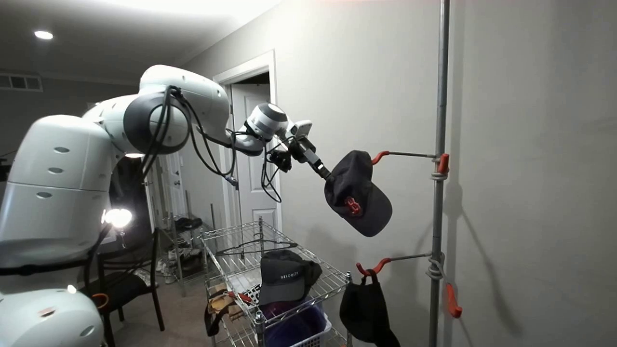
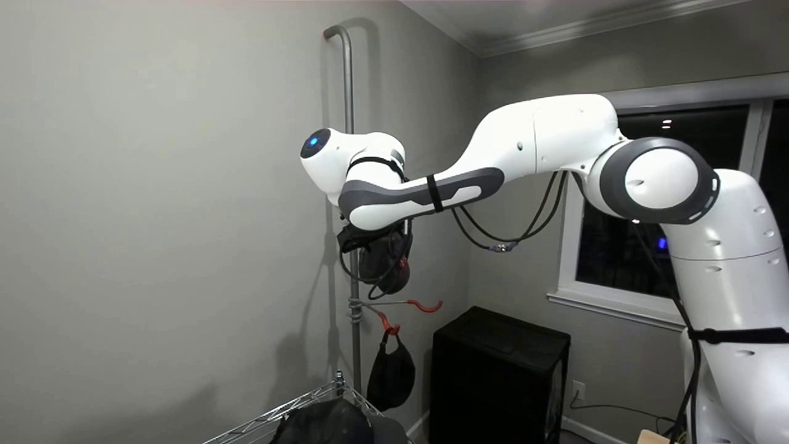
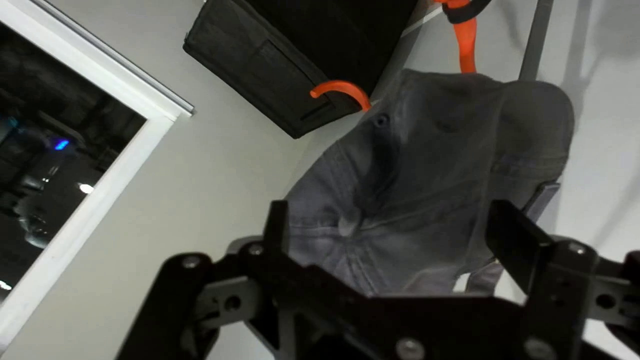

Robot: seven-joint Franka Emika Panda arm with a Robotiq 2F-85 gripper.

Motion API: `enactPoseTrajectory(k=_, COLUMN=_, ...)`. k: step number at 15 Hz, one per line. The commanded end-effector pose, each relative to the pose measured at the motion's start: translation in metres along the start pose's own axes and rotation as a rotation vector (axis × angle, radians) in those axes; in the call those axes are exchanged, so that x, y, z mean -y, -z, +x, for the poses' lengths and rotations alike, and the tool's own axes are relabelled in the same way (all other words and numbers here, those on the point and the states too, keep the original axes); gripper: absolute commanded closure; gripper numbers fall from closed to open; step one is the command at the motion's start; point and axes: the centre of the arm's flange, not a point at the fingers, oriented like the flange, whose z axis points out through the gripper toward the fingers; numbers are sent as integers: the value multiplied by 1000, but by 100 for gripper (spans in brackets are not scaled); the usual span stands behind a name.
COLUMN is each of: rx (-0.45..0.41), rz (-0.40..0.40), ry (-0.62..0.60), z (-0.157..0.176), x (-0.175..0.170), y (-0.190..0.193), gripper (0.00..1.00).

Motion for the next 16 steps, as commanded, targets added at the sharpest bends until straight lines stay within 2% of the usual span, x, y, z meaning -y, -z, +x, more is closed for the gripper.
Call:
enactPoseTrajectory(k=1, rx=-11, rz=-49, ry=-66, z=-2, x=-20, y=-22, gripper=0)
enactPoseTrajectory(k=4, rx=-15, rz=-62, ry=-90, z=3, x=-23, y=-43, gripper=0)
enactPoseTrajectory(k=5, rx=-17, rz=-62, ry=-85, z=4, x=-24, y=-48, gripper=25)
enactPoseTrajectory(k=7, rx=-23, rz=-69, ry=-94, z=5, x=-26, y=-56, gripper=32)
enactPoseTrajectory(k=16, rx=-74, rz=-70, ry=-105, z=5, x=-35, y=-53, gripper=92)
